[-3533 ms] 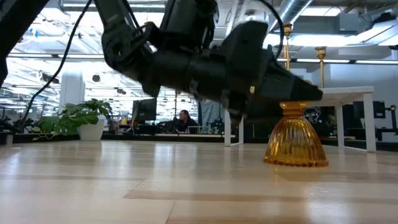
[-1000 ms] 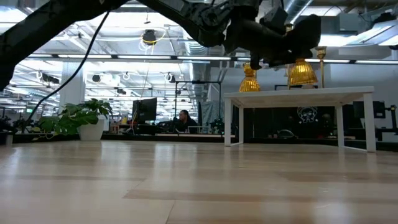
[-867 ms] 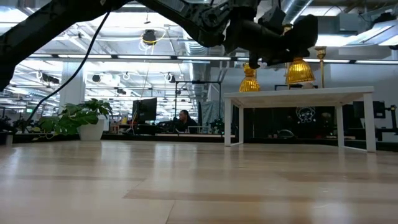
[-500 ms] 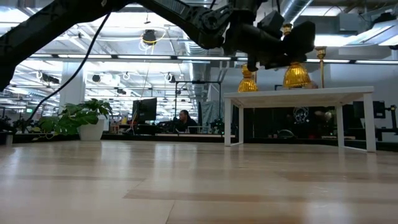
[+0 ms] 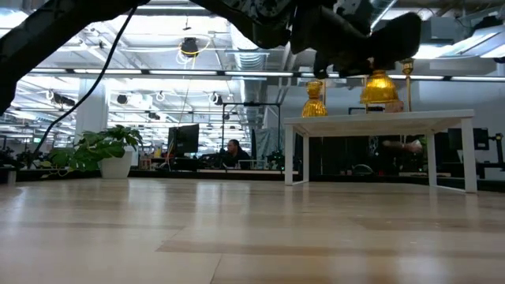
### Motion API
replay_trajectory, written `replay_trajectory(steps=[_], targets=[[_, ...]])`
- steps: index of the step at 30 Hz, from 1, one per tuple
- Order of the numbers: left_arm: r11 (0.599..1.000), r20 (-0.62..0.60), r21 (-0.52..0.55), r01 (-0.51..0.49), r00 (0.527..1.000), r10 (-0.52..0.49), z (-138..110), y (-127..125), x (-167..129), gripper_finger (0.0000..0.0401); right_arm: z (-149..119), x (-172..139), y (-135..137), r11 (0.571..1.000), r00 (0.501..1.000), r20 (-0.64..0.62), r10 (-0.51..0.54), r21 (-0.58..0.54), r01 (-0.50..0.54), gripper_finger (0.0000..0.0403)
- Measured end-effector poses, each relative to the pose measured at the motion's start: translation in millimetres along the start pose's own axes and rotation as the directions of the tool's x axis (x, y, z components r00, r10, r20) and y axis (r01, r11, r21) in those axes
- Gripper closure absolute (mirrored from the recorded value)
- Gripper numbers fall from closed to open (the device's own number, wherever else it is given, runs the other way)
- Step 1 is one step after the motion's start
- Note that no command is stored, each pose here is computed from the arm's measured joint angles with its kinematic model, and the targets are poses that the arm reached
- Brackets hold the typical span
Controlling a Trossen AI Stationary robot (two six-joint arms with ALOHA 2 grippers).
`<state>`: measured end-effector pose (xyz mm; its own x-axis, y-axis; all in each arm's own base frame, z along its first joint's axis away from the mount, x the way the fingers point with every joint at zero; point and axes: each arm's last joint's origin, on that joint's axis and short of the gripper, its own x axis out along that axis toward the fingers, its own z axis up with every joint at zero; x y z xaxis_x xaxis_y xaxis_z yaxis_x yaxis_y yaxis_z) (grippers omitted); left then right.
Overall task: Pick & Place candle stick holders
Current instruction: Put the top yellow candle holder on the shelf aligned with the other yellow candle holder
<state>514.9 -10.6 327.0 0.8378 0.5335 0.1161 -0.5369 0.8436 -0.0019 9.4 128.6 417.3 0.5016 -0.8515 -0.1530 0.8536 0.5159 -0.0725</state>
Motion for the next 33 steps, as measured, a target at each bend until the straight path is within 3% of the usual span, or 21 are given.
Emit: replay_trajectory(steps=[4,9,13,15,20,27,33], targets=[[0.990,-0.004,-0.076,-0.120,0.993,0.121,1.7,8.4,3.4,0.0269,0.0,0.0,0.0,1.000,1.000,0.000,0.000,0.000,0.000,0.0334],[0.970,0.040,-0.206,-0.128,0.989,0.139,20.9,8.7,4.1,0.0269,0.0,0.0,0.1,1.000,1.000,0.000,0.005,0.001,-0.005,0.0334],[0.968,0.050,-0.230,-0.099,0.992,0.113,21.6,-9.5,0.3,0.0269,0.0,0.0,0.2,1.000,1.000,0.000,0.005,0.000,-0.005,0.0334],[0.971,0.052,-0.224,-0.084,0.994,0.097,16.8,-24.3,1.1,0.0269,0.0,0.0,0.2,1.000,1.000,0.001,0.006,0.000,-0.006,0.0334],[0.991,0.084,-0.095,-0.091,0.992,0.099,17.8,-51.8,6.4,0.0269,0.1,0.1,0.2,1.000,1.000,0.000,0.007,0.000,-0.007,0.0334],[0.974,0.027,0.013,-0.226,0.974,0.226,8.9,-35.0,20.9,0.0269,0.1,0.1,0.2,1.000,1.000,0.001,0.008,0.000,-0.008,0.0334],[0.972,0.037,-0.027,-0.231,0.972,0.232,11.3,-25.2,27.2,0.0269,0.1,0.1,0.2,1.000,1.000,0.001,0.008,0.002,-0.008,0.0334]])
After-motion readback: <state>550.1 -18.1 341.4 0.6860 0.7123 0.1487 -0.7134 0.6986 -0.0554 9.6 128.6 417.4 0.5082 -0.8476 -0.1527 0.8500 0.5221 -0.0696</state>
